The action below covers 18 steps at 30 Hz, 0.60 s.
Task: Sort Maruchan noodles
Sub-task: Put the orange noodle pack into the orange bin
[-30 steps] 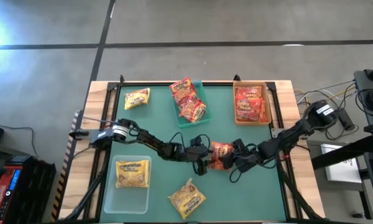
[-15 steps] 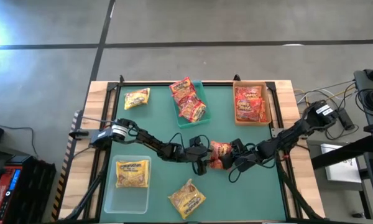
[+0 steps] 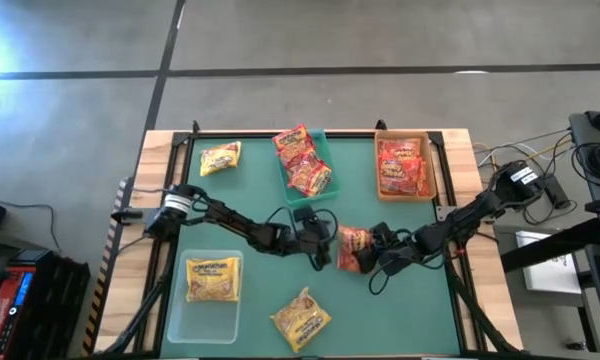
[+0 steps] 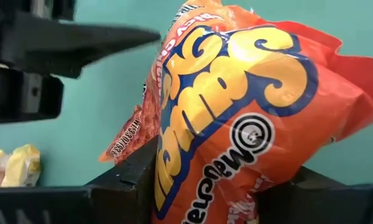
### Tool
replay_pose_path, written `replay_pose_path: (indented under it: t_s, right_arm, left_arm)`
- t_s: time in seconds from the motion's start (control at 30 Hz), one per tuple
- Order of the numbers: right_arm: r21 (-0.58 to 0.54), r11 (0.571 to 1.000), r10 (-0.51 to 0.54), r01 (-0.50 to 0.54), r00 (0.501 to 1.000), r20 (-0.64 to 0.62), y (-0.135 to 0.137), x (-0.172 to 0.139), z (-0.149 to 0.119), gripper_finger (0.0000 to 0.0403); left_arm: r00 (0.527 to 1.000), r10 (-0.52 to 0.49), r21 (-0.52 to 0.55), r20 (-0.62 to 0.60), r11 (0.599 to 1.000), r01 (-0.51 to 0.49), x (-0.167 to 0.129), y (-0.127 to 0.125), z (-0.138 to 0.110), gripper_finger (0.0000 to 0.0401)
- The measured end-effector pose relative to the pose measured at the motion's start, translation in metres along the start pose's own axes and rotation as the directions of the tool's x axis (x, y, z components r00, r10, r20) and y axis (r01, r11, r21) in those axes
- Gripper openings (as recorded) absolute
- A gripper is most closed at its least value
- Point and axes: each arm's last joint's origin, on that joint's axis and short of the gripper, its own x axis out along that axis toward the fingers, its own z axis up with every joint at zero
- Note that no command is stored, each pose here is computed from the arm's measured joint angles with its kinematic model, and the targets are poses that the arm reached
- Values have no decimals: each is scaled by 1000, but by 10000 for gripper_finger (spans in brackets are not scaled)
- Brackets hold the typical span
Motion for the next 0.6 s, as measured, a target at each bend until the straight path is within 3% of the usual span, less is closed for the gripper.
replay_pose_path:
  t_s: [0.17, 0.37, 0.6]
  right_arm:
    - [-12, 1000, -4, 5, 999, 34, 0, 0, 1, 167]
    - [-32, 999, -1, 4, 995, 96, 1, -3, 6, 161]
    - [-89, 996, 24, 0, 965, 261, 7, -16, 34, 159]
  left_arm:
    - [994, 111, -4, 5, 994, -111, -7, 6, 7, 204]
    - [989, 149, 4, -9, 989, -149, -16, 13, 16, 204]
    - [981, 192, 15, -29, 981, -192, -23, 18, 21, 204]
